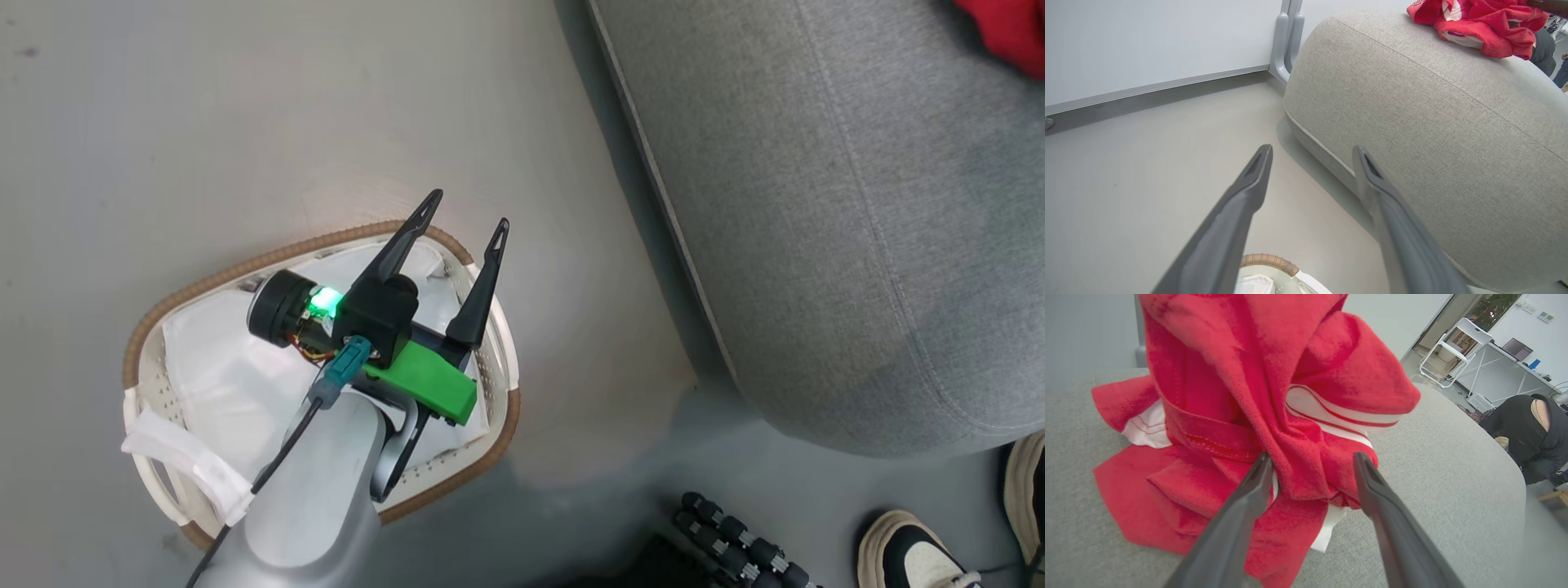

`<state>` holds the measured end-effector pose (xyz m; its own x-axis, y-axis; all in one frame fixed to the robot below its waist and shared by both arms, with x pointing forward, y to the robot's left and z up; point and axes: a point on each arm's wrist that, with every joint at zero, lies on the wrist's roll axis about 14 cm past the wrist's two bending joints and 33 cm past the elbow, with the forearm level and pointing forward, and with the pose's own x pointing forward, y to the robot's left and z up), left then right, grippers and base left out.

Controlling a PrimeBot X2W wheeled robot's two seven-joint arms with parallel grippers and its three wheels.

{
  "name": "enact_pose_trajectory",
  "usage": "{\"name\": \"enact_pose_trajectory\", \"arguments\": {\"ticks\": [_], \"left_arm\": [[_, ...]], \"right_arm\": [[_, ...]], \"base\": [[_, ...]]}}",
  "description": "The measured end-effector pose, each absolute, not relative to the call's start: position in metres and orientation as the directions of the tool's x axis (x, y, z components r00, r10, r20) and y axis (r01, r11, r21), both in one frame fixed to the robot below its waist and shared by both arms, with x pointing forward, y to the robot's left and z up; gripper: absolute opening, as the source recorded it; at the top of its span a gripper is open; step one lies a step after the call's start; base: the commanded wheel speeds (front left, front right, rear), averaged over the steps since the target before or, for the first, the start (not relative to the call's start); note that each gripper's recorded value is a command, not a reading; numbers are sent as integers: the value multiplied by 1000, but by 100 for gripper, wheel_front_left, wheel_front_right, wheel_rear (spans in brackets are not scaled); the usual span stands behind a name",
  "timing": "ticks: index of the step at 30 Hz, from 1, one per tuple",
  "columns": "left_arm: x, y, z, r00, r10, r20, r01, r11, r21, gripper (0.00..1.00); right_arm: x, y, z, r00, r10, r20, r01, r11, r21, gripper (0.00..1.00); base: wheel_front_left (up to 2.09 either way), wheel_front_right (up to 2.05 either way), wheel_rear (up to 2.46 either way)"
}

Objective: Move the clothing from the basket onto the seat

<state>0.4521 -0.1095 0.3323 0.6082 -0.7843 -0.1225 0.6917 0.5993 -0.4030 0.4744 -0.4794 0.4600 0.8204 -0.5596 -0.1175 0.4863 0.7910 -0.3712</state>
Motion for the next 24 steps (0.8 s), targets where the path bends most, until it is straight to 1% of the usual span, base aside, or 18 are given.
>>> {"name": "enact_pose_trajectory", "arguments": {"ticks": [3, 10, 16, 24], "left_arm": [[454, -104, 344, 626, -771, -116, 689, 616, -381, 100], [457, -77, 369, 701, -704, -116, 640, 693, -333, 100], [459, -40, 383, 783, -608, -135, 558, 781, -281, 100], [461, 29, 395, 898, -410, -160, 376, 903, -207, 100]], "right_arm": [[463, -473, 461, 827, -549, -119, 480, 801, -357, 100], [461, -431, 480, 897, -436, -75, 395, 866, -306, 100], [466, -376, 484, 942, -332, -39, 323, 934, -156, 100], [485, -290, 491, 987, -159, 25, 159, 987, 22, 100]], "base": [[0, 0, 0], [0, 0, 0], [0, 0, 0], [0, 0, 0]]}}
